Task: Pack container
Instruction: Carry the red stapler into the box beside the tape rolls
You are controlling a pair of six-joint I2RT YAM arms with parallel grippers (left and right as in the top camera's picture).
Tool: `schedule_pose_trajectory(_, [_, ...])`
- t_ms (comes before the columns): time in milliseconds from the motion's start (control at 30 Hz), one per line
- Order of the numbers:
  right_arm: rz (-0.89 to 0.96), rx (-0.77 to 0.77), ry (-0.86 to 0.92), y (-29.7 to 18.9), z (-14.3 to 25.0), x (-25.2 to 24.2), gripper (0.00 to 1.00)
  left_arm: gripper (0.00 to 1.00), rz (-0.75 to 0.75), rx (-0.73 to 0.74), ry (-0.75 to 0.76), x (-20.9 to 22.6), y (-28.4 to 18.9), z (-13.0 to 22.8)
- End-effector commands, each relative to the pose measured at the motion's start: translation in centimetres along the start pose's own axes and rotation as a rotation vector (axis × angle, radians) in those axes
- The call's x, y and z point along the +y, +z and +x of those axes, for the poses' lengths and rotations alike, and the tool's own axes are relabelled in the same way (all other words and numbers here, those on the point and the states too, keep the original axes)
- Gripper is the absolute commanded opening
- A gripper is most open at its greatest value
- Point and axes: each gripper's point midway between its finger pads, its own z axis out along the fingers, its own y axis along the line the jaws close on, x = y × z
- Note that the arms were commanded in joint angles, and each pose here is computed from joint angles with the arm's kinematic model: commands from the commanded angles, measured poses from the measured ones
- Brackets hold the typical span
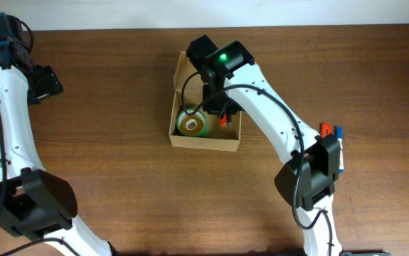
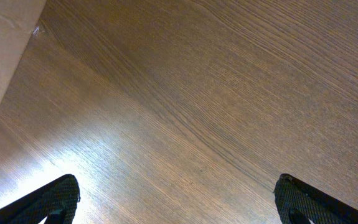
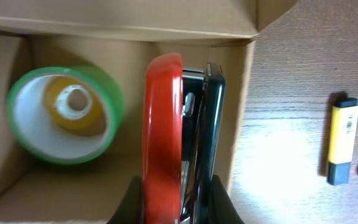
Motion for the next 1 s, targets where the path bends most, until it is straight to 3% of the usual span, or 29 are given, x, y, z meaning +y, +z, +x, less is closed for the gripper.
schedule_pose_trajectory(0, [0.028, -0.001, -0.046, 0.7, -0.1, -0.5, 0.04, 1.0, 0.006, -0.022, 0.002, 0.5, -1.0, -0.1])
schedule_pose_trajectory(700, [0.0, 0.145, -0.016, 4.6, 3.2, 0.1, 0.04, 1.0, 0.006, -0.022, 0.002, 0.5, -1.0, -0.1])
schedule_pose_trajectory(967, [-0.018, 0.13, 0.004, 5.2, 2.8, 0.5, 0.04, 1.0, 0.006, -0.022, 0.002, 0.5, -1.0, -0.1])
